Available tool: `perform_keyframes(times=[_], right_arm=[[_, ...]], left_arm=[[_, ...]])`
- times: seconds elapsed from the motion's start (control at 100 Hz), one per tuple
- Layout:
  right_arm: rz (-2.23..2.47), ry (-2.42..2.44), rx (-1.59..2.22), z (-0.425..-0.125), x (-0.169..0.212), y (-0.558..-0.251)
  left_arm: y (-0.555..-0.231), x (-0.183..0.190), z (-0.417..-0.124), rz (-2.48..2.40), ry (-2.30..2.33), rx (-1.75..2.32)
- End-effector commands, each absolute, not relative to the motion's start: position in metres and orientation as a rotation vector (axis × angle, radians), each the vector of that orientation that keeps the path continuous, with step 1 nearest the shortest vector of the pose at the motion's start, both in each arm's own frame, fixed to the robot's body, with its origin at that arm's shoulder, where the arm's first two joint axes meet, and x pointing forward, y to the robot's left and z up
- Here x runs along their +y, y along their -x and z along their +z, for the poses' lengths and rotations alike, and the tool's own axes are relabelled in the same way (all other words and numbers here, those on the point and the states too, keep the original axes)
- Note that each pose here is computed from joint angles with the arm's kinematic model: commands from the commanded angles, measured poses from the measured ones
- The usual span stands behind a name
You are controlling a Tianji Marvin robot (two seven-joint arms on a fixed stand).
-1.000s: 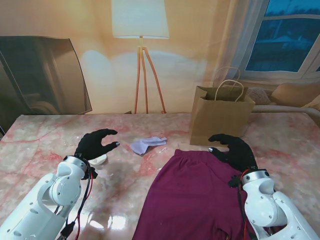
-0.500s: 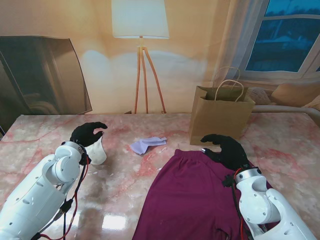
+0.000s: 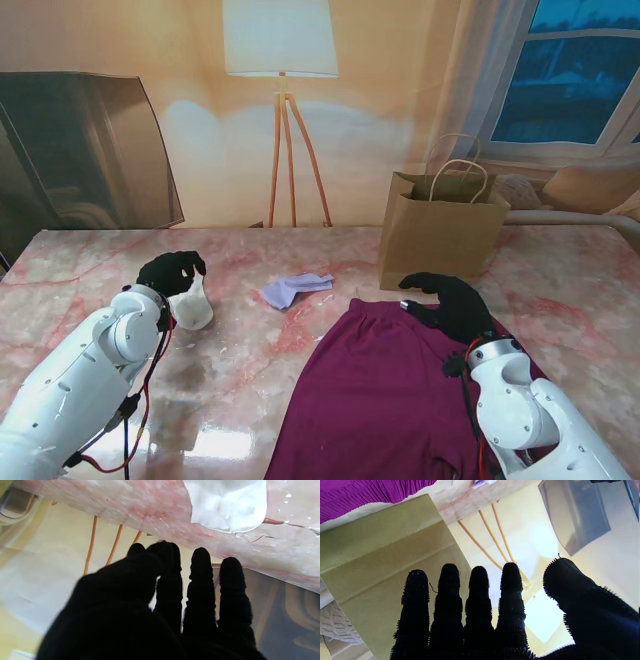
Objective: Fold the socks and the shorts into the kraft paper bag
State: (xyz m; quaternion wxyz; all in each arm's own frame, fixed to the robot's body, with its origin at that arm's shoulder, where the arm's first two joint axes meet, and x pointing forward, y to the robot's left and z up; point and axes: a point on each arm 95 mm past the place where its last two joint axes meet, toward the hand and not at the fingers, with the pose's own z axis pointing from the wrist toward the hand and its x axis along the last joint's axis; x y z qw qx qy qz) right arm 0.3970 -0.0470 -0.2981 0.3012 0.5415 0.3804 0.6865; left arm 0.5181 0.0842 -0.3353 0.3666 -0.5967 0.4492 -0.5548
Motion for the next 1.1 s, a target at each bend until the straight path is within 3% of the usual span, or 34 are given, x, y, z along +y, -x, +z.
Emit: perform_keyframes(times=[0.0, 0.44, 1.09], right_arm=[[1.816, -1.449, 1.022, -0.302, -0.045, -0.396], [1.814, -1.458, 1.037, -0.306, -0.042, -0.396], [1.808, -1.474, 1.068, -0.303, -0.041, -0.405]], left_arm=[[-0.514, 0.086, -0.341, -1.416, 1.545, 1.184], [-0.532, 0.109, -0.347, -1.332, 1.546, 1.175], [-0.570, 0.112, -0.366, -1.228, 1.663, 1.171]])
